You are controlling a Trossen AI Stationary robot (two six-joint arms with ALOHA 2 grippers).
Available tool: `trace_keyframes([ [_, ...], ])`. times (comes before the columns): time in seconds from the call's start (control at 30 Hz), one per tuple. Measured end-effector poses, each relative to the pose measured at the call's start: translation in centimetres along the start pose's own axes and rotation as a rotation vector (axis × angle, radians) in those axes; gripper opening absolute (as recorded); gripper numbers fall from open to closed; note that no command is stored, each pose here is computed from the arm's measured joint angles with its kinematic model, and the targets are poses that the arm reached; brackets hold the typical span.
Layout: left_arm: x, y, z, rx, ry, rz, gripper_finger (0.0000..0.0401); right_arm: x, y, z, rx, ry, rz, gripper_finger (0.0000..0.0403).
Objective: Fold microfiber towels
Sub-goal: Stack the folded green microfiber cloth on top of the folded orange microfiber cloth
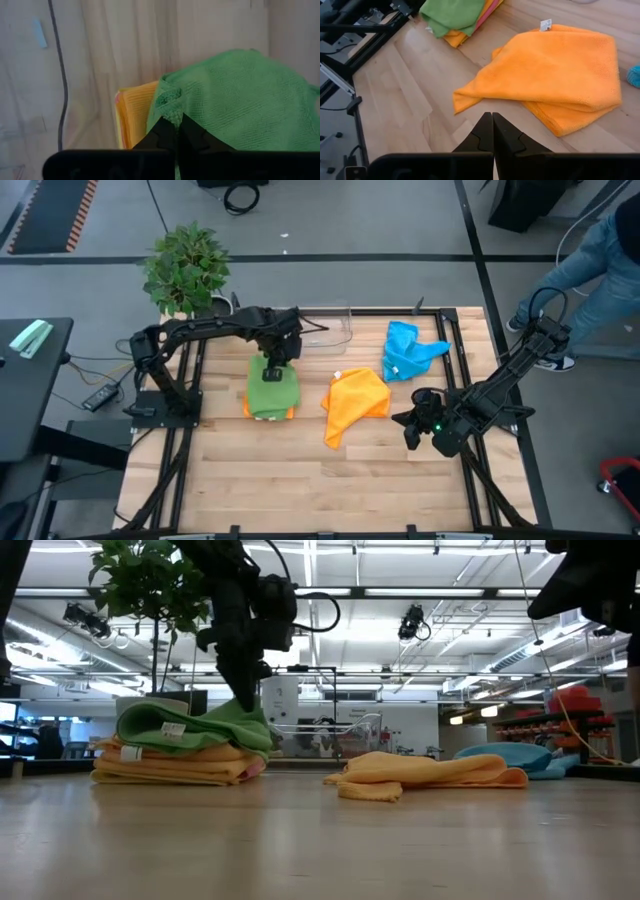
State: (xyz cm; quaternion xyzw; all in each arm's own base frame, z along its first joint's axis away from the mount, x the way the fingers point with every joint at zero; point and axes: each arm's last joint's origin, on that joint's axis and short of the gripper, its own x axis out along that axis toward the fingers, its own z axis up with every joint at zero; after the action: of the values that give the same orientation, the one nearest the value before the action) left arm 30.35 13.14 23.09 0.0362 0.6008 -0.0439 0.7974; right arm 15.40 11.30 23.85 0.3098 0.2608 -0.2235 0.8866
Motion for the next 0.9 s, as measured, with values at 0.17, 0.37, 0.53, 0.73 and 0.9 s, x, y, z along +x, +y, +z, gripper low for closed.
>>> trace_keyframes([
  [0.17, -0.01, 0.10, 0.14, 0.003, -0.018, 0.003, 0.0013, 0.05, -0.14, 0.03, -0.005, 0.000, -0.012, 0.0001],
  [0.37, -0.01, 0.06, 0.14, 0.004, -0.017, 0.000, 0.0006, 0.04, -0.14, 0.04, 0.003, 0.000, -0.012, 0.0001],
  [0.53, -0.01, 0.06, 0.07, 0.025, -0.012, -0.002, 0.0014, 0.05, -0.15, 0.08, 0.005, -0.016, -0.016, 0.0001],
  [0.73, -0.01, -0.06, 0.06, 0.062, -0.021, -0.030, 0.0007, 0.05, -0.15, 0.10, 0.014, -0.022, -0.017, 0.0001],
  [0.9, -0.01, -0.18, -0.07, 0.078, -0.014, -0.052, 0.0008, 0.05, -0.15, 0.10, 0.016, -0.022, -0.017, 0.0001],
])
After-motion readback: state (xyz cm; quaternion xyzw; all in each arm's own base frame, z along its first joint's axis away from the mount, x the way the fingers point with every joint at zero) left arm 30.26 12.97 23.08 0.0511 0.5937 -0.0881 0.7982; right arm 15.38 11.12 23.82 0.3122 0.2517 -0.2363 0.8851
